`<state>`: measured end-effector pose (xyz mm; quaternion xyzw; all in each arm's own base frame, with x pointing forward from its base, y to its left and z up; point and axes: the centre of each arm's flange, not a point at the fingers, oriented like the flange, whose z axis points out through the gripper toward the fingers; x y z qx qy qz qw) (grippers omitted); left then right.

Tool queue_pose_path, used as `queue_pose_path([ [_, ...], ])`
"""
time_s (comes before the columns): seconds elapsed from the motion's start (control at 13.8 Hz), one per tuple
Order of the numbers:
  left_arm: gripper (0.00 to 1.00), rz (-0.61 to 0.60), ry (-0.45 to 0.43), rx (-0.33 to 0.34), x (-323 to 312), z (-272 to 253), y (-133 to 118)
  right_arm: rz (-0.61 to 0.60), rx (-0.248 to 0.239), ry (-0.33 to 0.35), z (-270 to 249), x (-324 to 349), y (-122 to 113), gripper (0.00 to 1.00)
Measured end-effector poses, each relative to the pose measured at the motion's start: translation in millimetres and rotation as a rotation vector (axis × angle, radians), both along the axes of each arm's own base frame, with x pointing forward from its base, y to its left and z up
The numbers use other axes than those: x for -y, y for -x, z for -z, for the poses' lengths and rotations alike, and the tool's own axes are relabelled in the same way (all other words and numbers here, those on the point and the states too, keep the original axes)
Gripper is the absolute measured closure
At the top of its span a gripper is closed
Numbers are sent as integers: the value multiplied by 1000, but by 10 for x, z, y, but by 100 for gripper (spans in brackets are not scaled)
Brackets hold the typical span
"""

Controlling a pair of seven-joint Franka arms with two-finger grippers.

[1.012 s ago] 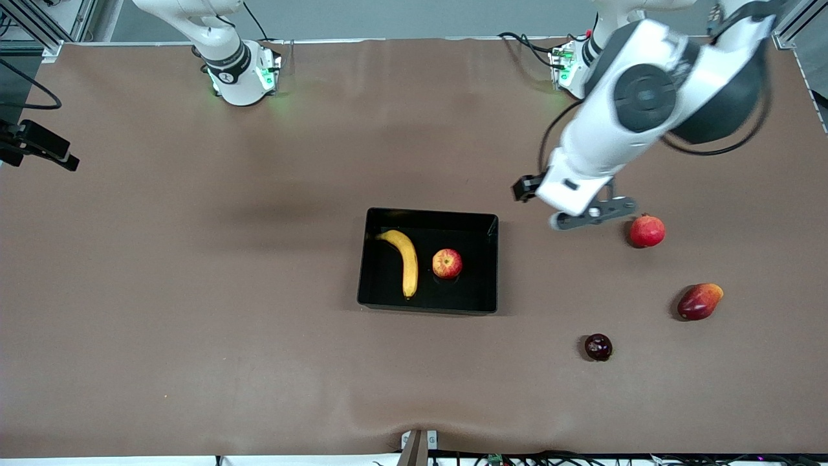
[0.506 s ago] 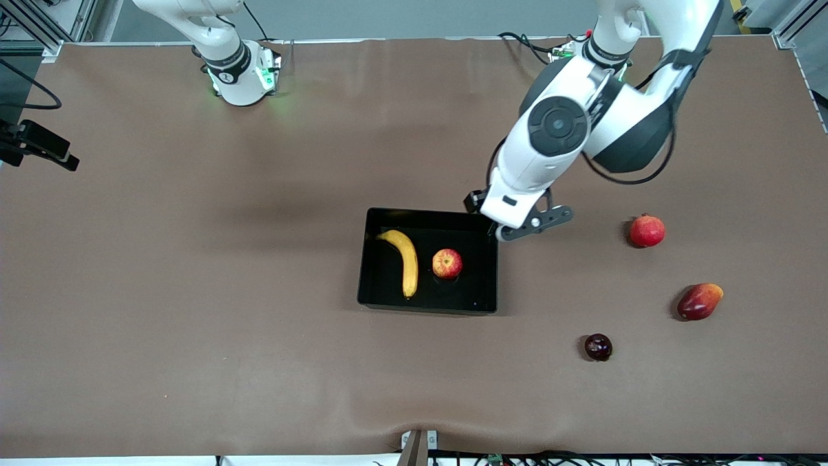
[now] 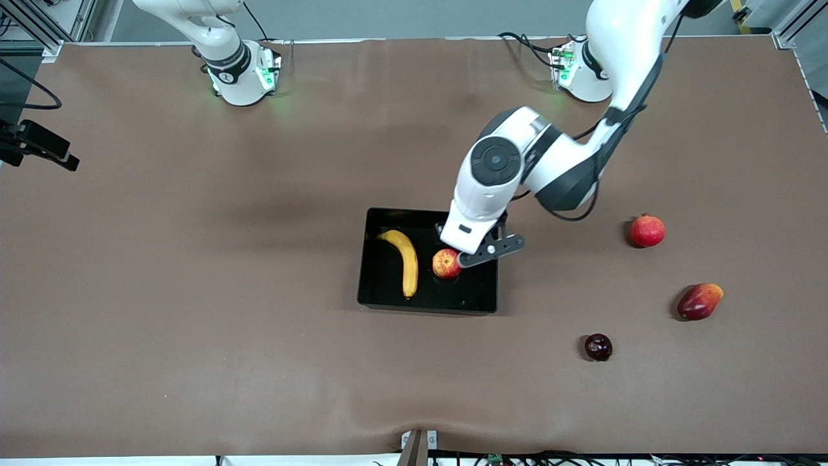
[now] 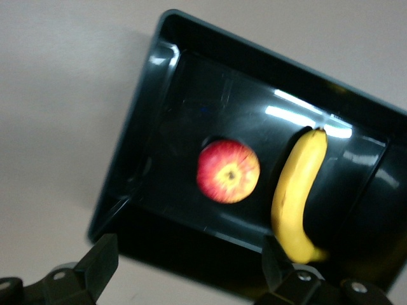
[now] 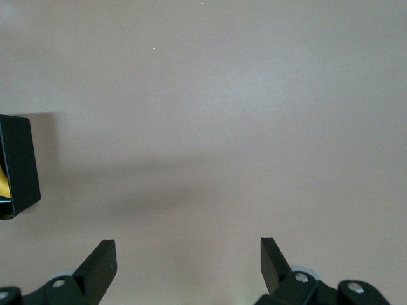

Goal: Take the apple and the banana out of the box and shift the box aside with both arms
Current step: 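Lower the left gripper and grasp the red apple in the tray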

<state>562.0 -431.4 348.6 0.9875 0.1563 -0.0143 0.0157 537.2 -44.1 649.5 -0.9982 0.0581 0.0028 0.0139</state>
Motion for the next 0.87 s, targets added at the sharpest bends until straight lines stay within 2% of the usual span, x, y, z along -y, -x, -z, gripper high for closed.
queue_pose_path([
  [0.51, 0, 21, -31, 15, 121, 726, -66, 0, 0, 0, 0, 0, 0, 0],
  [0.87, 0, -9, 20, 28, 175, 1157, -107, 0, 0, 0, 0, 0, 0, 0],
])
